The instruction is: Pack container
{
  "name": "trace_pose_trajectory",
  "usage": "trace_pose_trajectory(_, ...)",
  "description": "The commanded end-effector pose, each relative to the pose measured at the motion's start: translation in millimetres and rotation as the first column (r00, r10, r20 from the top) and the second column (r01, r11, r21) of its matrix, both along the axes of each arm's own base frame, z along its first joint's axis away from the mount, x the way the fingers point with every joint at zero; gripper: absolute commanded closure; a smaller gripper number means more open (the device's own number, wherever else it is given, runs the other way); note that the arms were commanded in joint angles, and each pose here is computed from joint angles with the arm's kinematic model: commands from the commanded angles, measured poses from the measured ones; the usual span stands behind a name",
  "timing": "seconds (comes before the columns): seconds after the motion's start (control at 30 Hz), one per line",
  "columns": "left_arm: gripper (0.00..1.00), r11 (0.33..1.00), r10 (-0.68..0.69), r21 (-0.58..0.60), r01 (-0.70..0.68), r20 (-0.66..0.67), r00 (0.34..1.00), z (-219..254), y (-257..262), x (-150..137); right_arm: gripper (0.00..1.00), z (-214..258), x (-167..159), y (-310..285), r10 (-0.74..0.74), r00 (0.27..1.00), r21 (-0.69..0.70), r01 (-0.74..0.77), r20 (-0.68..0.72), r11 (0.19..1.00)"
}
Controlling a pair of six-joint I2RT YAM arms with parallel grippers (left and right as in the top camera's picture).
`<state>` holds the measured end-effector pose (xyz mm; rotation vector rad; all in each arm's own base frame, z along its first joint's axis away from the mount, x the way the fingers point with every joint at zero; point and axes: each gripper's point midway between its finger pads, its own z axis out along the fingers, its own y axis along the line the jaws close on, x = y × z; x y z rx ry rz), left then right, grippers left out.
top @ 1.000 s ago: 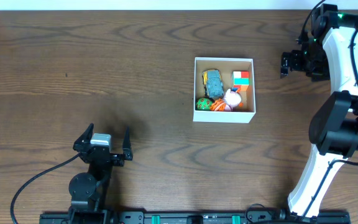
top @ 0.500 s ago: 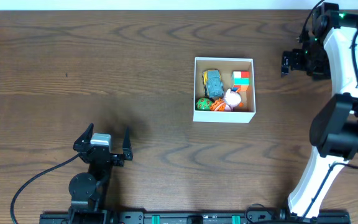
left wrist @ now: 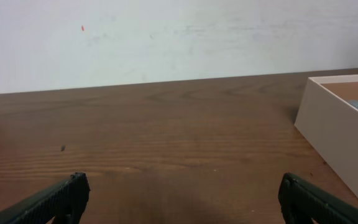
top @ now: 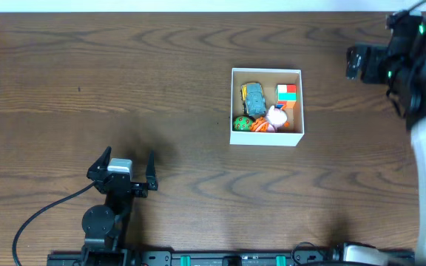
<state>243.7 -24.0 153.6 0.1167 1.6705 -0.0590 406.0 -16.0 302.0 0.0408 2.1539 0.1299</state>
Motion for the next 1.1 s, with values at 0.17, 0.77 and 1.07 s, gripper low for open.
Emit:
trace_pose_trajectory(0.17, 0.02, 1.0, 0.003, -0.006, -0.003, -0.045, 0.999, -15.1, 0.7, -0.6, 0.01, 25.4, -64.4, 43.2, 0.152, 0.941, -0.082, -0.133, 0.303, 0.988)
trace_pose_trajectory(0.77, 0.02, 1.0, 0.003, -0.006, -0.003, -0.045, 0.999, -15.1, 0.7, -0.6, 0.01, -73.1, -140.2, 51.0, 0.188, 0.817, -0.129, -0.14, 0.545, 0.982)
trace_pose_trajectory(1.07, 0.02, 1.0, 0.003, -0.006, -0.003, -0.045, 0.999, -15.1, 0.7, -0.6, 0.01, -112.3, -146.7, 47.0, 0.187, 0.822, -0.163, -0.116, 0.538, 0.98)
